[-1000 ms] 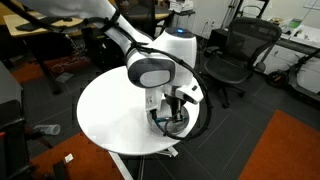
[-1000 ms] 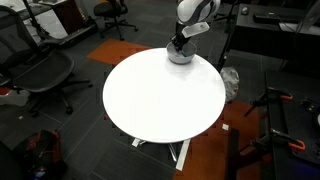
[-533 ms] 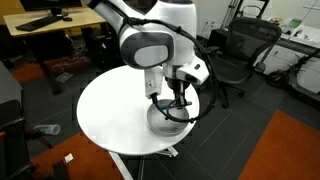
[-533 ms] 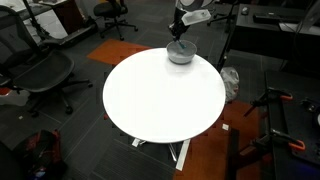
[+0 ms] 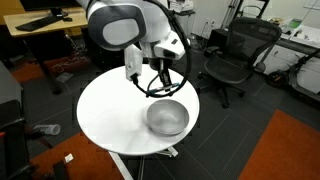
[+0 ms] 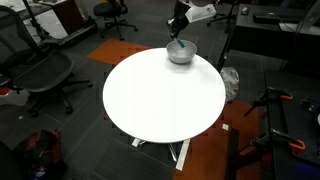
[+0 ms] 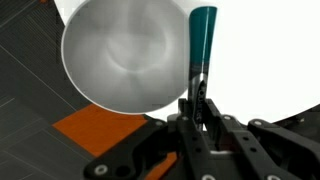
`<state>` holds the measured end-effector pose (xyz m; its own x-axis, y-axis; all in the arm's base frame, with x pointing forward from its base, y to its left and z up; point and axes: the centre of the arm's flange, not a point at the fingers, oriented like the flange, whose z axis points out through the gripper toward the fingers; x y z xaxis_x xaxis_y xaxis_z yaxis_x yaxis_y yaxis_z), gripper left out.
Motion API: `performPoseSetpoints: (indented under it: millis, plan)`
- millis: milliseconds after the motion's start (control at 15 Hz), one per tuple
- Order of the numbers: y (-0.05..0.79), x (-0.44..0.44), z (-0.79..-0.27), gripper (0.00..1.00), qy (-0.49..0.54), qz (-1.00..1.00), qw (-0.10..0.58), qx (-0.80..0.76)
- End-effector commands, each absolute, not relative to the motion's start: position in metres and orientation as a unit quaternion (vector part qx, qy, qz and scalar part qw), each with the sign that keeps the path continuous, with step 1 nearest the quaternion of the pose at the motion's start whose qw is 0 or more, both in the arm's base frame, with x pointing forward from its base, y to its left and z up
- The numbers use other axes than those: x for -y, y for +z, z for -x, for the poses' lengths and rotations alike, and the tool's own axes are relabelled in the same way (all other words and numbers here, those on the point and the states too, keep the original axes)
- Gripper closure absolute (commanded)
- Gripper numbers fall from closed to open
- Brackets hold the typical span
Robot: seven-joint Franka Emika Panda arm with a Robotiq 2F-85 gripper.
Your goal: Place the marker on the table
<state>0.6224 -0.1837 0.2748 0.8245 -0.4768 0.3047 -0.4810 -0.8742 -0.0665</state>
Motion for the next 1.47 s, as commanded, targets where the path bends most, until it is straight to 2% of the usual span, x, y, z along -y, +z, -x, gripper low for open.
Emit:
performPoseSetpoints:
  millis: [0, 600, 1400]
  plan:
    - [0.289, 0.143, -0.579, 0.95, 0.166, -0.963, 0.003, 0.212]
    - [0.259, 0.051, -0.537, 0.95, 0.12, -0.984, -0.015, 0.13]
    - [0.213, -0.007, -0.534, 0.95, 0.078, -0.984, 0.006, 0.158]
